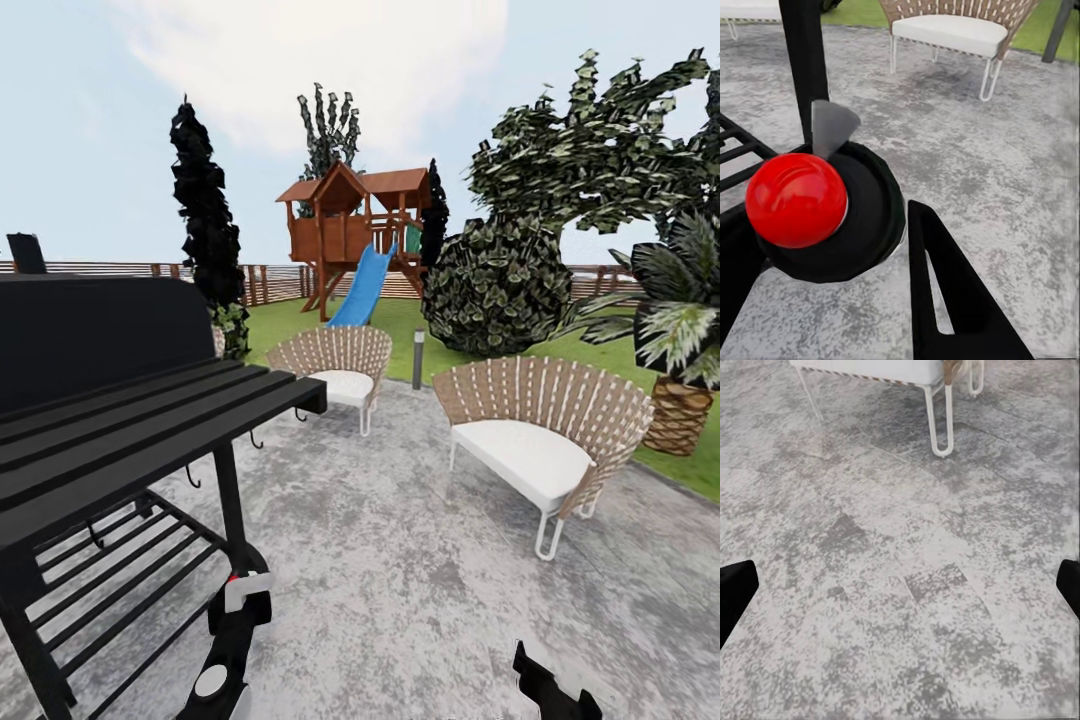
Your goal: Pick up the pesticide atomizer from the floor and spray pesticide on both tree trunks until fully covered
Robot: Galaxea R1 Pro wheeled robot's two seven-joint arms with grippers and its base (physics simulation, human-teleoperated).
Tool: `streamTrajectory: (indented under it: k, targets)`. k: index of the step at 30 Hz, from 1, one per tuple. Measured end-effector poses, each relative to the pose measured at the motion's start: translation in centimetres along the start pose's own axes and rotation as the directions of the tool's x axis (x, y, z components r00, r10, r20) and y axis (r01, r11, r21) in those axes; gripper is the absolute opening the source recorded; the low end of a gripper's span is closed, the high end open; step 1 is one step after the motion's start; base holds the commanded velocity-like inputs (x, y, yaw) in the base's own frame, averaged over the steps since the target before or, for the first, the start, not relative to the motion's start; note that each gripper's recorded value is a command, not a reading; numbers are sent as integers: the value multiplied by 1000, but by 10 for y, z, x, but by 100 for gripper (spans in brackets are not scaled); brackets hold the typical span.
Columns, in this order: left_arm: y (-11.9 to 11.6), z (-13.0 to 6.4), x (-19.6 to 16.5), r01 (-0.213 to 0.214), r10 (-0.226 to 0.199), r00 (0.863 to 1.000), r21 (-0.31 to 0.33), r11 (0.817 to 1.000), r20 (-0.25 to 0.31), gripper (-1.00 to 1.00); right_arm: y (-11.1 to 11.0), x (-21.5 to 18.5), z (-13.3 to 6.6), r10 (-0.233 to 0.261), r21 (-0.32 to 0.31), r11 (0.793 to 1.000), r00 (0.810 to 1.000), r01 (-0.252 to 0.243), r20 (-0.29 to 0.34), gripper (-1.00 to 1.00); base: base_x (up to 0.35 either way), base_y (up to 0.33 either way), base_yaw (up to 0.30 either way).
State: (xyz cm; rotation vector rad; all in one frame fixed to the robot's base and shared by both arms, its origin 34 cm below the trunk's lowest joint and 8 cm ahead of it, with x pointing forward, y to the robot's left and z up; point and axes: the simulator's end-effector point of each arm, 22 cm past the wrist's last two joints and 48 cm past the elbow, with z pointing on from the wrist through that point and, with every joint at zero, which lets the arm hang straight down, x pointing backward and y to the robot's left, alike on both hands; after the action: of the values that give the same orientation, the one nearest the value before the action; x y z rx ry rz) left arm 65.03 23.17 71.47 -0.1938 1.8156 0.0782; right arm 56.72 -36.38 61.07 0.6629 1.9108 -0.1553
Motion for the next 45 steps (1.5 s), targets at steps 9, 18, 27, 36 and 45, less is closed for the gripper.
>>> streamTrajectory:
  k: [9, 18, 27, 36, 45]
  targets:
    - [0, 0, 0, -1, 1, 1000, 0, 1000, -1, -100, -1, 1, 0, 0, 4, 1000, 1000, 0, -2, 100, 0, 0, -283]
    - [0, 1, 5, -2, 2, 1000, 0, 1000, -9, -100, -3, 4, 0, -3, 9, 1000, 1000, 3, -9, 100, 0, 0, -234]
    - [0, 2, 10, -4, 4, 1000, -1, 1000, -20, -100, -5, 9, 1, -8, 14, 1000, 1000, 8, -18, 100, 0, 0, -190]
    - [1, 2, 16, -6, 6, 1000, -3, 1000, -31, -100, -7, 14, 2, -12, 18, 1000, 1000, 12, -28, 100, 0, 0, -202]
    - [1, 3, 20, -7, 7, 999, -4, 1000, -39, -100, -8, 18, 2, -15, 21, 1000, 999, 16, -35, 100, 0, 0, -239]
